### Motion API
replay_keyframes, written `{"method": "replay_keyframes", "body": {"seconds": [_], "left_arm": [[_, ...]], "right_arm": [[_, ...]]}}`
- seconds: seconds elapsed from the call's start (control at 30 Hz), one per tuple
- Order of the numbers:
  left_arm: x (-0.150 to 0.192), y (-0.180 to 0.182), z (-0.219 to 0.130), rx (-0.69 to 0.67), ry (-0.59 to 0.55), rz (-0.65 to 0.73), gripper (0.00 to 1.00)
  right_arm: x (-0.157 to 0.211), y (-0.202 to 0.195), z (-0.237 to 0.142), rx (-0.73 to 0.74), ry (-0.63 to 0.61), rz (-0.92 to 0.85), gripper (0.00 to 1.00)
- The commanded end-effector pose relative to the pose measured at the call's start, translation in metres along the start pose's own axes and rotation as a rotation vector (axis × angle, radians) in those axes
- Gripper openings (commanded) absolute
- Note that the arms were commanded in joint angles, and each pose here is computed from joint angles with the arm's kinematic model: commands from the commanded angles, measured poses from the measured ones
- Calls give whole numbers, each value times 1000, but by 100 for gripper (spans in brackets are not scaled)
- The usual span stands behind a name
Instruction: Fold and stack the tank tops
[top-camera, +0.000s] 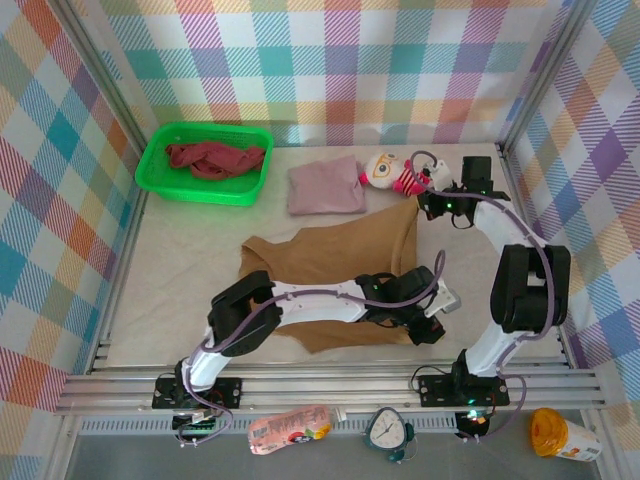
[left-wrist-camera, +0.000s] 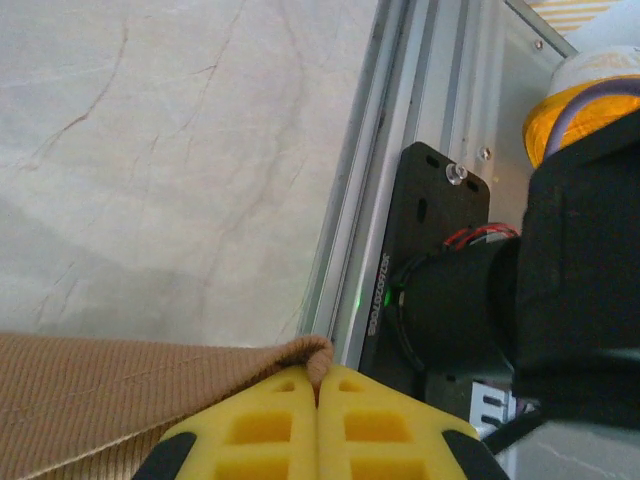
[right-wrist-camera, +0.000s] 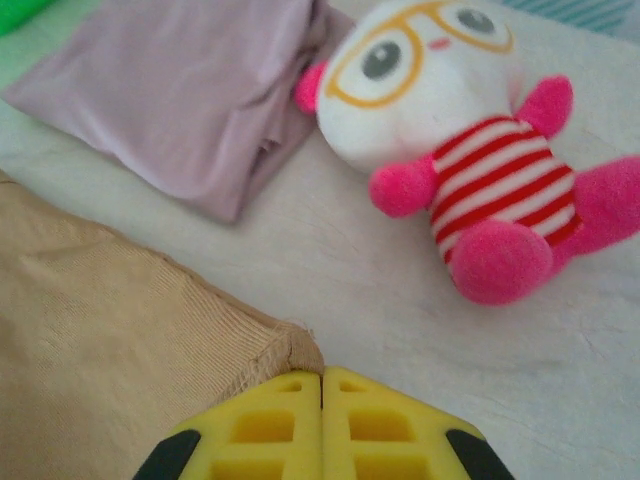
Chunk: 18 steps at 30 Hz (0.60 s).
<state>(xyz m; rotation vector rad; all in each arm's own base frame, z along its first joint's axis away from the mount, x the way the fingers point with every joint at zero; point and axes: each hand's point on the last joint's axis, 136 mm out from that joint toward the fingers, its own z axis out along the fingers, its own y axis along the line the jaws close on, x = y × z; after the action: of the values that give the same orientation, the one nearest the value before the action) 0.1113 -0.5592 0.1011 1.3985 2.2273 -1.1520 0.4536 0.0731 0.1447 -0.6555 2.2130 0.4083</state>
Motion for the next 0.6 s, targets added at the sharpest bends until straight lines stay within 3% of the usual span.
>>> {"method": "replay_keyframes", "body": {"seconds": [0.0,0.03,0.13,0.27,0.37,0.47,0.57], "left_arm": [[-2,-13,20,99,14,49,0],[3,-13,27,111,37,52,2],[14,-7,47,121,93,64,22],[-3,-16,47,161,75,71,37],[-24,-27,28,161,28,87,55],[-46,-33,-1,152,-37,82,70],[-55,-40,-33,146,-57,84,75]], "right_arm": [[13,-15,11,10,47,20,4],[17,-19,14,17,64,37,8],[33,-33,26,33,119,120,13],[53,-70,28,155,217,225,23],[61,-98,19,280,270,268,36],[61,-110,9,294,279,366,47],[59,-108,2,276,320,416,52]]}}
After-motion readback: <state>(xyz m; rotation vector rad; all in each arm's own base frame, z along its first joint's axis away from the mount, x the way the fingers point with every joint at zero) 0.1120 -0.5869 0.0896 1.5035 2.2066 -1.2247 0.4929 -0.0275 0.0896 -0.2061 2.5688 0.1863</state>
